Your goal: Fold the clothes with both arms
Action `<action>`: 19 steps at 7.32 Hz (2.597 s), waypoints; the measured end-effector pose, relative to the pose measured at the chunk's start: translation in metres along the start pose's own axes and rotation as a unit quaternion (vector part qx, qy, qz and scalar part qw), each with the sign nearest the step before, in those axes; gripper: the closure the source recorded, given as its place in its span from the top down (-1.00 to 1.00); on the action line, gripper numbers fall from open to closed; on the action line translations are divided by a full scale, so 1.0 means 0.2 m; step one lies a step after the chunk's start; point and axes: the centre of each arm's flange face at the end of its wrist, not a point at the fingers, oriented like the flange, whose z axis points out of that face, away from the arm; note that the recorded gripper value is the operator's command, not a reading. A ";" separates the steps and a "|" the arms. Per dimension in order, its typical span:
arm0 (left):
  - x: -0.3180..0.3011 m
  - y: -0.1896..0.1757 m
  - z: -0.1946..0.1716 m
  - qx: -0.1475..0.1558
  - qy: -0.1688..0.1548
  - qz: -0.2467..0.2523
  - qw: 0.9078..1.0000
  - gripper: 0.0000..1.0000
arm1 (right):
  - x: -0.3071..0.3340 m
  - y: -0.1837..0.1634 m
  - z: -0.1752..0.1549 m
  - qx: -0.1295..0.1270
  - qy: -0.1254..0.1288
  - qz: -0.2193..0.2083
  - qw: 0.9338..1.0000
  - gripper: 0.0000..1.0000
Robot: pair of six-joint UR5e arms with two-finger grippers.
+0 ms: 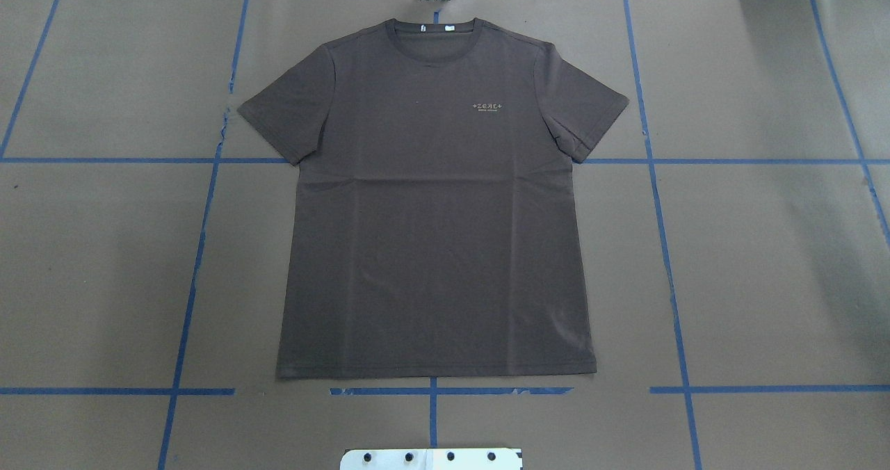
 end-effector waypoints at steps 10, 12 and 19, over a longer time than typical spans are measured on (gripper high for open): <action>-0.02 -0.37 0.23 0.116 0.021 0.021 0.993 1.00 | -1.50 -0.96 1.25 0.084 0.019 0.095 0.992 0.88; -0.01 -0.38 0.23 0.119 0.022 0.023 0.992 1.00 | -1.46 -0.96 1.30 0.081 0.032 0.101 0.991 0.73; -0.02 -0.38 0.23 0.119 0.022 0.025 0.992 1.00 | -1.42 -0.96 1.34 0.077 0.046 0.090 0.992 -1.00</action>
